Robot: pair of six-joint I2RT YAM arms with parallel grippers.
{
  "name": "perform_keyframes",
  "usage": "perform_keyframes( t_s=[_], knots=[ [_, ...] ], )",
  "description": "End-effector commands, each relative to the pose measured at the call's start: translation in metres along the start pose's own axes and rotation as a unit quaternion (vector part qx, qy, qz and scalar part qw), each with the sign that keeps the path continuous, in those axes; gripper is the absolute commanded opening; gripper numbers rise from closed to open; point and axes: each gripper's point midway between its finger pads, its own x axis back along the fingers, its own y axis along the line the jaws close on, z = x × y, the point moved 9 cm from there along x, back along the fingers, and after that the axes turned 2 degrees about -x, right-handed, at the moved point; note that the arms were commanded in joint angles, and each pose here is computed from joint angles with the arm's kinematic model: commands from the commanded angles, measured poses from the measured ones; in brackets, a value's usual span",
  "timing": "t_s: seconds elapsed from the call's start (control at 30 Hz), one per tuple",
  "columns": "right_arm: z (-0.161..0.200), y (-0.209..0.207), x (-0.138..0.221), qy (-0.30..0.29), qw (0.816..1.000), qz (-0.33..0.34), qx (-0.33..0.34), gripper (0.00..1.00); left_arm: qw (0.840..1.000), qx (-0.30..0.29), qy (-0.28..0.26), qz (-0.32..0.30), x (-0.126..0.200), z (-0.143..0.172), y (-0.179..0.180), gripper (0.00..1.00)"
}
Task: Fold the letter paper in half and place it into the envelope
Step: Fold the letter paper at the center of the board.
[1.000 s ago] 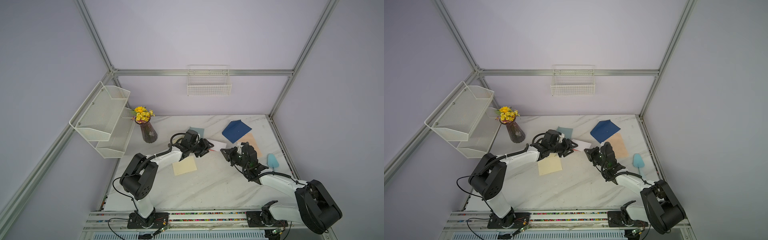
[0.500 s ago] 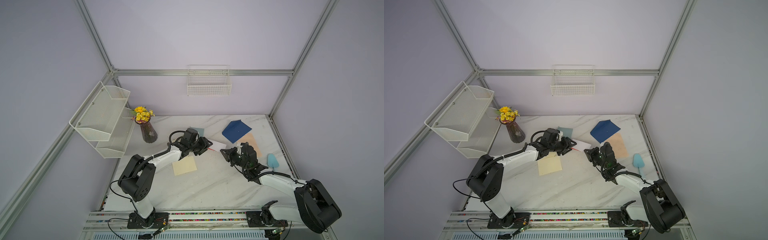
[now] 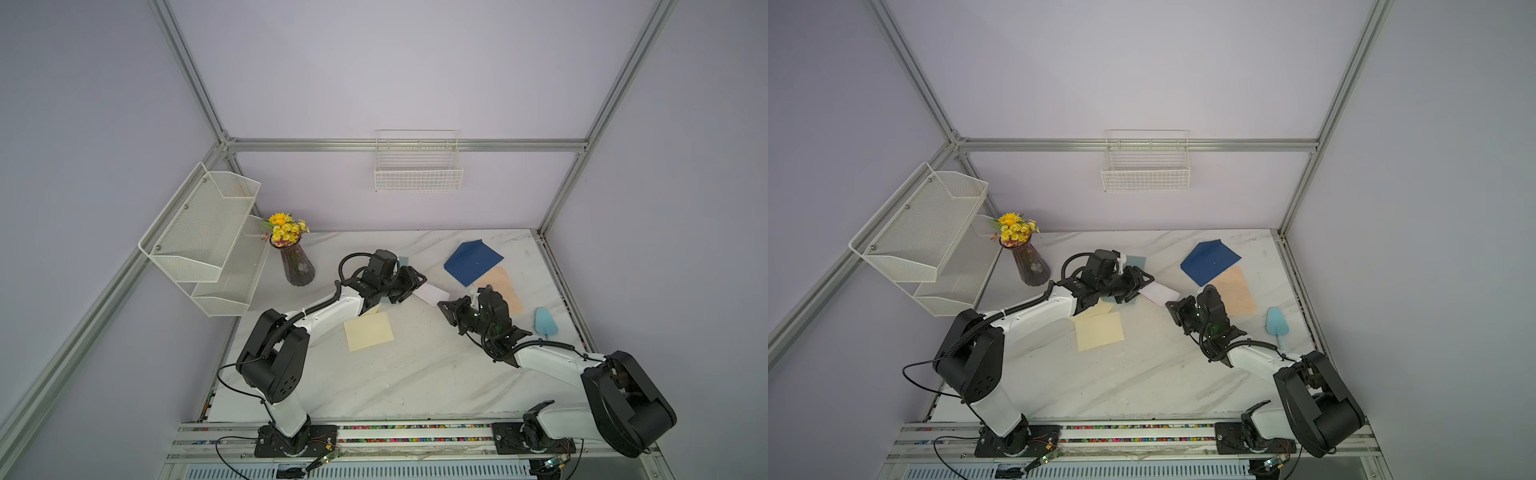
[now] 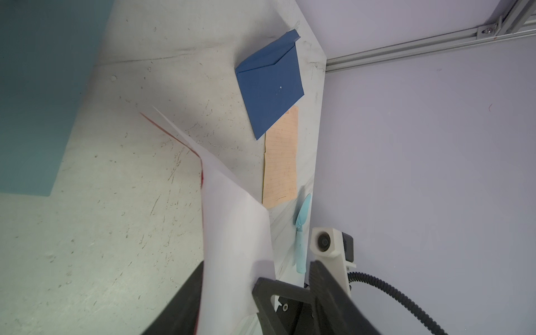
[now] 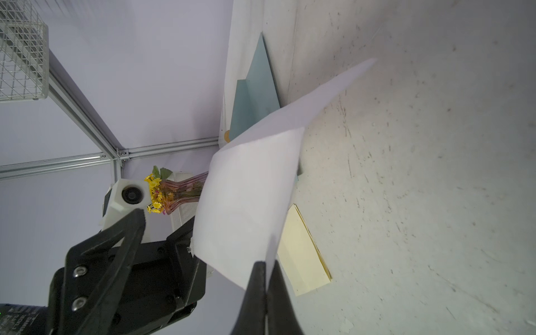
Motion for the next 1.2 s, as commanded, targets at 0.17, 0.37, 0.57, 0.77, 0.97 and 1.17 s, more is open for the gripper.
perform_keyframes(
  t_s=[0.17, 0.37, 0.57, 0.77, 0.97, 1.17],
  knots=[
    [-0.001, 0.019, -0.011, 0.005, 1.0, -0.028, 0.004, 0.0, 1.0, -0.028, 0.008, 0.005, -0.006, 0.008, -0.005, 0.45],
    [-0.001, 0.021, -0.011, 0.008, 1.0, -0.025, 0.012, 0.0, 0.999, -0.041, 0.015, -0.002, -0.002, 0.012, -0.003, 0.16],
    [-0.001, 0.015, -0.006, -0.002, 1.0, -0.014, 0.015, 0.32, 0.995, -0.093, 0.035, -0.003, 0.007, 0.015, -0.009, 0.0],
    [-0.002, 0.018, -0.009, -0.001, 1.0, -0.018, 0.022, 0.49, 0.988, -0.126, 0.084, 0.025, 0.01, 0.029, -0.002, 0.0],
    [-0.004, 0.014, -0.014, -0.003, 1.0, -0.011, 0.024, 0.49, 0.979, -0.163, 0.112, 0.049, 0.023, 0.041, 0.007, 0.0],
    [-0.007, 0.007, -0.015, -0.004, 1.0, -0.004, 0.024, 0.45, 0.966, -0.216, 0.136, 0.046, 0.039, 0.048, 0.012, 0.0]
  ],
)
